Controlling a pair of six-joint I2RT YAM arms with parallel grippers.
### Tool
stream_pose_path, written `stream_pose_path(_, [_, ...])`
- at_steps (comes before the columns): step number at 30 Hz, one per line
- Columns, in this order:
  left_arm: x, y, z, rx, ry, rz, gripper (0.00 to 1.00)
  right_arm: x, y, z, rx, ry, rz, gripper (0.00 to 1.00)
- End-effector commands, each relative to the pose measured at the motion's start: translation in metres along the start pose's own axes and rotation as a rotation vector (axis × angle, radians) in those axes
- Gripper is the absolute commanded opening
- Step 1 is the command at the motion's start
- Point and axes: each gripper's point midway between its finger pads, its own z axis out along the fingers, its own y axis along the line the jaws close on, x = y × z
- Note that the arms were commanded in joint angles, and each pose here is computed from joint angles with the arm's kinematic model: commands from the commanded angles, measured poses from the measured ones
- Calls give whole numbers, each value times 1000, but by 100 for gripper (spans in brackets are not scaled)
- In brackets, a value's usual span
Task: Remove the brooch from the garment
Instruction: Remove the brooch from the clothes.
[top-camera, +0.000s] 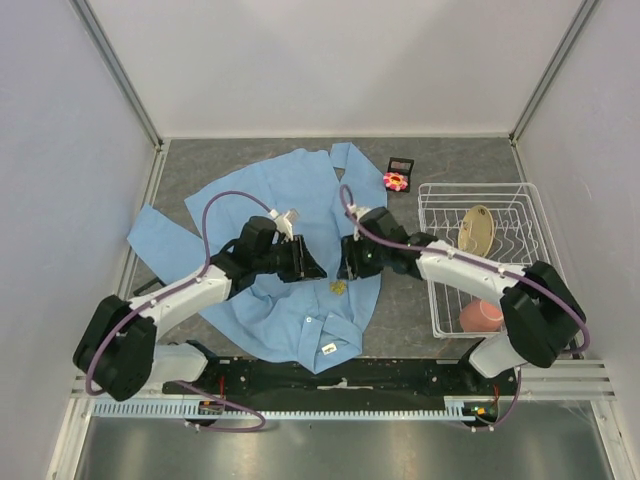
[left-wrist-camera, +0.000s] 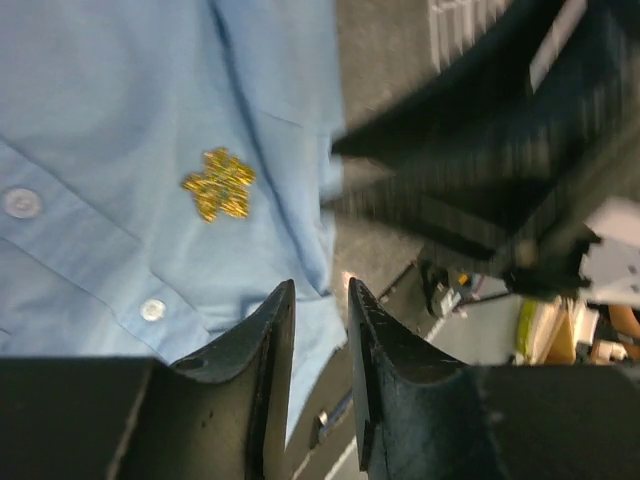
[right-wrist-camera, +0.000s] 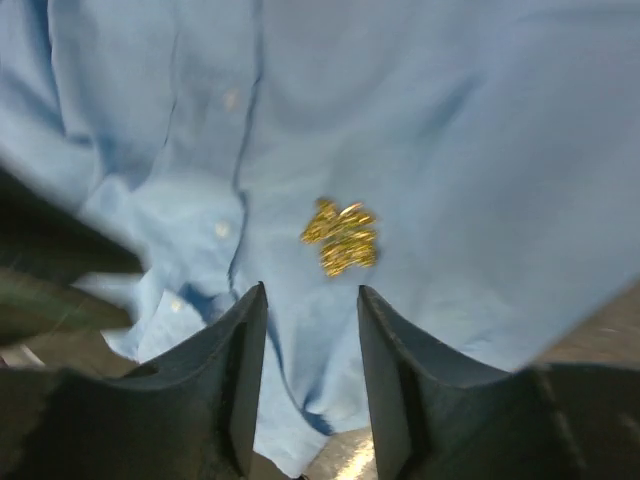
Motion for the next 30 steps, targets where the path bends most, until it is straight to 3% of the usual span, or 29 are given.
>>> stream_pose_path(1, [-20, 24, 19, -91, -120, -77, 33, 8, 45, 3, -133, -99, -95, 53])
stream_pose_path(3, [-16, 33, 26, -111, -115, -117, 33, 15, 36, 7, -81, -117, -116, 59])
stream_pose_path(5, [-18, 29, 32, -77, -122, -120, 32, 22, 28, 13, -41, -87, -84, 57])
stream_pose_path(9, [-15, 27, 50, -57, -73, -118, 32, 44, 26, 21, -83, -65, 40, 43])
stream_pose_path(15, [-13, 37, 72, -67, -30, -135, 30, 54, 23, 28, -97, -81, 139, 31])
stream_pose_path(30, [1, 70, 86, -201, 54, -141, 23, 47, 13, 46, -54, -125, 233, 35])
